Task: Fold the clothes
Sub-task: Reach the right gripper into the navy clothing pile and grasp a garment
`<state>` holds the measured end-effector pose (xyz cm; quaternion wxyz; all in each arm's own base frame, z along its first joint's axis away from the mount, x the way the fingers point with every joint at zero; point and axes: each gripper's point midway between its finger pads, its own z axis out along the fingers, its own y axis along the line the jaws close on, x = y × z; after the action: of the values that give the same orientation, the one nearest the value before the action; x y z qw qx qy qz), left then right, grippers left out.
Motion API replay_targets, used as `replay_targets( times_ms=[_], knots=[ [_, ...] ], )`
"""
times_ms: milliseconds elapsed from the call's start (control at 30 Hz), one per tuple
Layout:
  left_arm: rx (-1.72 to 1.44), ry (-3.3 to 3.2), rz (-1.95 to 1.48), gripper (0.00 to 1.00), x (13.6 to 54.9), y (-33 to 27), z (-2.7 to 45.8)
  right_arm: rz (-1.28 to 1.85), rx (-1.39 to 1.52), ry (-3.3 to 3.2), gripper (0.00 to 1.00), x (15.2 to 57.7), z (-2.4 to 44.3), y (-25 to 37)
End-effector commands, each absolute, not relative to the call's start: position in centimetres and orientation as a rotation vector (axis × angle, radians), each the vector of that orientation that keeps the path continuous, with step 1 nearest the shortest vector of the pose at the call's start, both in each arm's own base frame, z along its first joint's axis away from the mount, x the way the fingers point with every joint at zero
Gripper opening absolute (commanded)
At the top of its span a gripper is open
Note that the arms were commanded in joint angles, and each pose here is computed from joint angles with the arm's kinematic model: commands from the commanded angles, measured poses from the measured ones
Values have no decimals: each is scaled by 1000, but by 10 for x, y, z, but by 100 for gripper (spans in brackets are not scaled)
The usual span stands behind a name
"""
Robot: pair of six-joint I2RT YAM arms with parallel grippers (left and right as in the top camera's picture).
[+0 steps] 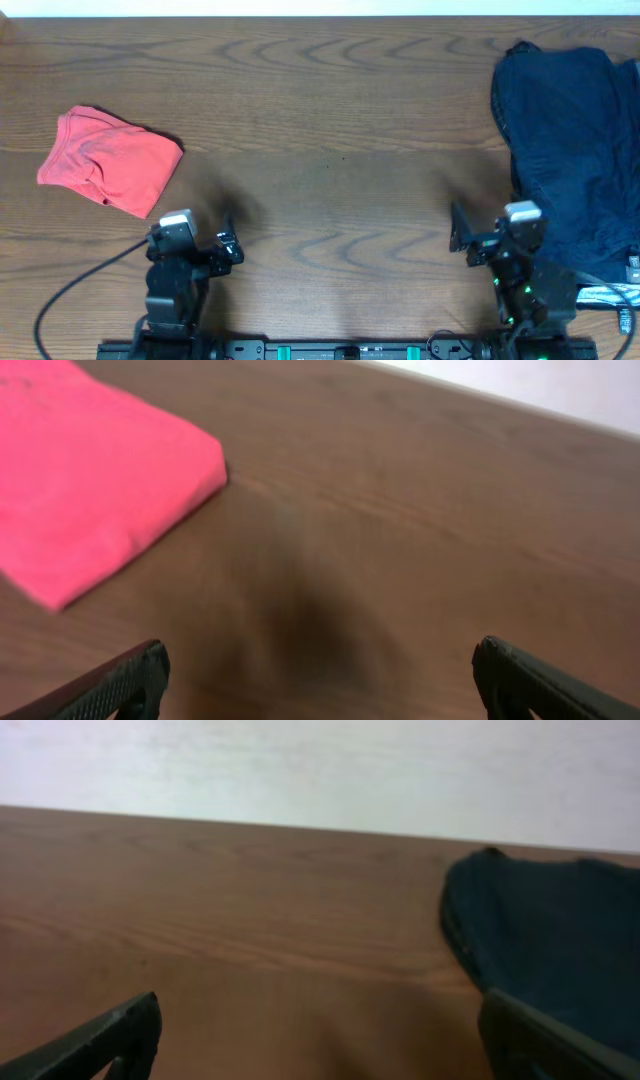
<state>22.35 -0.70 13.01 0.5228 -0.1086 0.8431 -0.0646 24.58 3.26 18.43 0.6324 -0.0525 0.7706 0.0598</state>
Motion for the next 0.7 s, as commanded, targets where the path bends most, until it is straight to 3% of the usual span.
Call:
replay_targets(
  times_ms=[0,367,500,667],
  knots=[
    [-264,2018,-174,98,225,-9,170,92,-60,1807,99,255,208,23],
    [-221,2412,-266,98,211,-33,177,-49,-8,2291,99,305,182,7],
    [-219,2486,-286,98,208,-37,171,29,-40,2302,99,332,175,21],
    [-222,2513,-285,98,210,-38,166,-136,50,2232,99,371,168,-10]
  ],
)
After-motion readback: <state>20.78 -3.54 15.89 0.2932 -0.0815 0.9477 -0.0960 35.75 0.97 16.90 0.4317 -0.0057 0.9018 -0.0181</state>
